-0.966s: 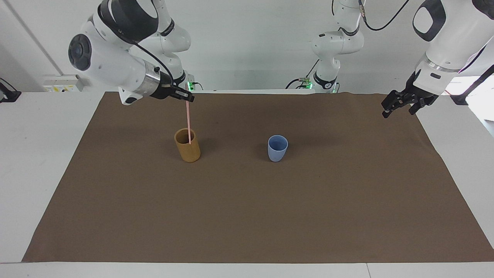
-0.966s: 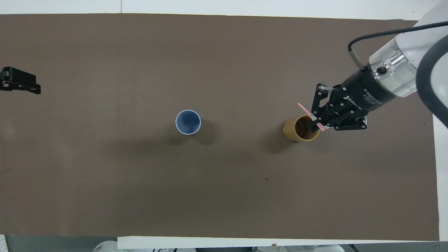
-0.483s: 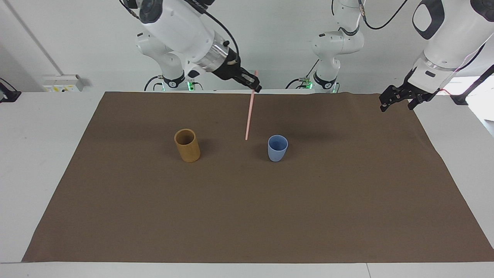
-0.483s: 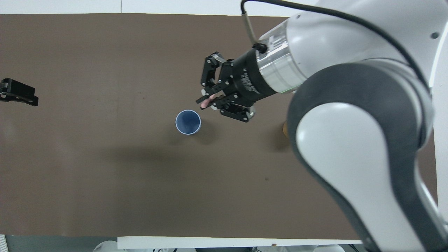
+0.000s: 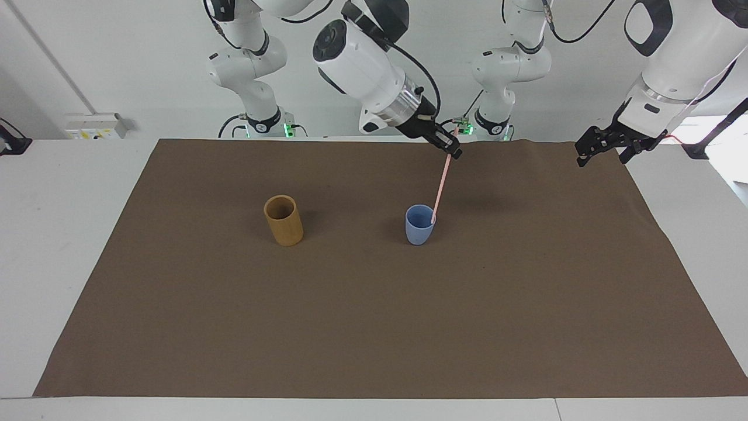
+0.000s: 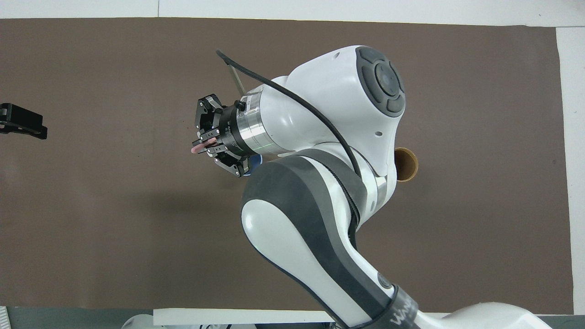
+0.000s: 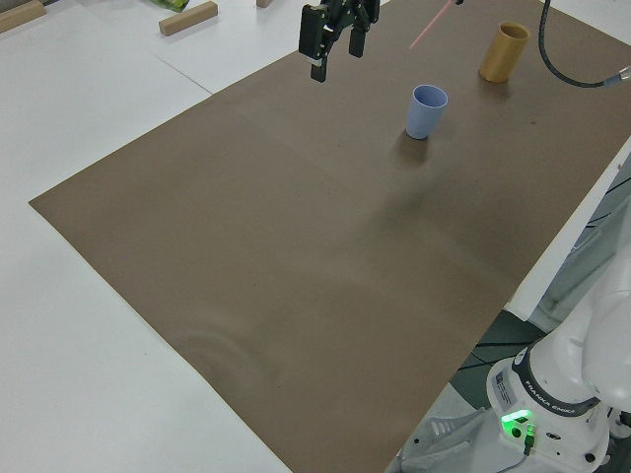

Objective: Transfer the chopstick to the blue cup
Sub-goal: 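Carry the pink stick over the blue cup with the right gripper and lower it, then release the stick into the blue cup and return the right gripper to rest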

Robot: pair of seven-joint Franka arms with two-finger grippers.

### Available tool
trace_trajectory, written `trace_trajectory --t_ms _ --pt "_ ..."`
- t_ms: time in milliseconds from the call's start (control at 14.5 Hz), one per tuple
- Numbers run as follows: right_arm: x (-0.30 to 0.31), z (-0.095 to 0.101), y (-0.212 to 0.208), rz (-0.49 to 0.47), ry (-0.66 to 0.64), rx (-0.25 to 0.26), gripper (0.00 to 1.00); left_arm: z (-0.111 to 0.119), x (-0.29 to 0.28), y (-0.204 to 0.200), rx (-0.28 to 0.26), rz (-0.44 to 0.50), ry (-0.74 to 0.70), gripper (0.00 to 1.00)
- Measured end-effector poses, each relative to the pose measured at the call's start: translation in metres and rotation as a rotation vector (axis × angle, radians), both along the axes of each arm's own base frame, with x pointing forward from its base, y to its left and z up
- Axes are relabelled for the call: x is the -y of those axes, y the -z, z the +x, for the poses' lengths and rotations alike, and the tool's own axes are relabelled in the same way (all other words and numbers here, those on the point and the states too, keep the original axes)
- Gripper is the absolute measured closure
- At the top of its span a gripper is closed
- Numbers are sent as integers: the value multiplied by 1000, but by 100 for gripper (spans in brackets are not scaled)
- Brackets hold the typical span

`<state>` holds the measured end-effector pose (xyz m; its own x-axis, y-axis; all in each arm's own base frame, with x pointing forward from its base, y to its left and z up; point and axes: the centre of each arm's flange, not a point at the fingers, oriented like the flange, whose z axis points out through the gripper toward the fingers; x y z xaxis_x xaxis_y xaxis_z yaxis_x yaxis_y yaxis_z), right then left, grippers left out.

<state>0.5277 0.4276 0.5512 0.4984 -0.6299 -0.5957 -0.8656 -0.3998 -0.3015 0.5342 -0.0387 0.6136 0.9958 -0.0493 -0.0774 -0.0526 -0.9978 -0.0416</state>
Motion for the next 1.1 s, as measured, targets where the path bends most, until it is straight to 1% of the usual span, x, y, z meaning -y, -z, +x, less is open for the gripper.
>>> trace_trajectory --t_ms 138,276,483,690,966,1034,1103 --pt "1 -1 7 -8 1 -12 90 0 -1 0 0 0 -2 0" --pt "-4 -9 8 -4 -4 -19 90 0 -1 0 0 0 -2 0" --pt "-1 -20 24 36 44 -66 90 0 -1 0 0 1 -2 0" --pt "6 -30 42 18 54 -100 90 0 -1 0 0 1 -2 0" --pt "8 -44 60 21 94 -108 90 0 -1 0 0 1 -2 0" --pt "9 -45 61 20 98 -109 90 0 -1 0 0 1 -2 0" --pt "11 -45 61 22 104 -105 88 0 -1 0 0 1 -2 0"
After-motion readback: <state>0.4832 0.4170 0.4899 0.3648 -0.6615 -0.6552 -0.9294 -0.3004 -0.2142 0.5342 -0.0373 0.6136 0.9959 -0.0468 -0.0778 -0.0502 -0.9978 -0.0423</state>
